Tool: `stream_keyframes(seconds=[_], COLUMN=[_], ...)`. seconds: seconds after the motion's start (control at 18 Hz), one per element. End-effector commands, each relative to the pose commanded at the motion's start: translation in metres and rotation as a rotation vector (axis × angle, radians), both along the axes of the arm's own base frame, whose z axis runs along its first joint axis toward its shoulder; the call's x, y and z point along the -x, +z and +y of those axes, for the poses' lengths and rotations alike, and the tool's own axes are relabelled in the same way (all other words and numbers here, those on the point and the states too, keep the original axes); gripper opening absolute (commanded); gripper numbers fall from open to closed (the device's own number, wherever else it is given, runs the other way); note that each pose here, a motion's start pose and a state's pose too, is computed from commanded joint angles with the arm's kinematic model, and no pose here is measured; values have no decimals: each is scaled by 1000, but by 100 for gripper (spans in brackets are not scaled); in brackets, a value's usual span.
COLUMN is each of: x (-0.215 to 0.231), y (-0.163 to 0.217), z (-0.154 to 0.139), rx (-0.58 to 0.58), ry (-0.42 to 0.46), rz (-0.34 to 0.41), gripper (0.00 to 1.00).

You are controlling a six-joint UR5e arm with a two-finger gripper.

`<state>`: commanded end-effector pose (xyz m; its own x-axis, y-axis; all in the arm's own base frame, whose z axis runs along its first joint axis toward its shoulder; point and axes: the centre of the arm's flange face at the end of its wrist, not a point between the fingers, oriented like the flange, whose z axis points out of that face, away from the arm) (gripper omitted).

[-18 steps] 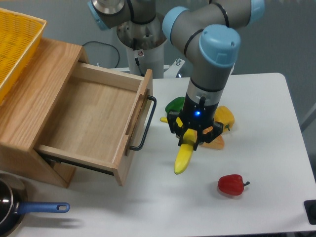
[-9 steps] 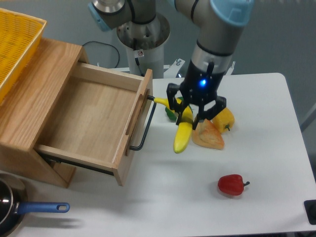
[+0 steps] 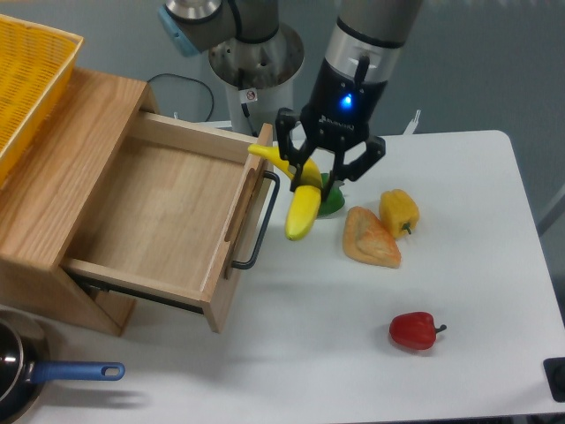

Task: Place the banana in the top drawer
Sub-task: 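Lift the banana and carry it toward the open wooden drawer, then move the held banana over the drawer and lower it inside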

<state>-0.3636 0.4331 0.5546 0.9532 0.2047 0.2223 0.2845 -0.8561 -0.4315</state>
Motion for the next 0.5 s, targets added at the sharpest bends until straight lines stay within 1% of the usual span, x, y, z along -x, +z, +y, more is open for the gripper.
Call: stream_keyframes(seconds=[0.22,0.5], x=[-15,-38], y=[0,-6], z=[6,25], rx=[0,13], ry=[-17,-60], rz=[-4,-12], gripper=[37,37])
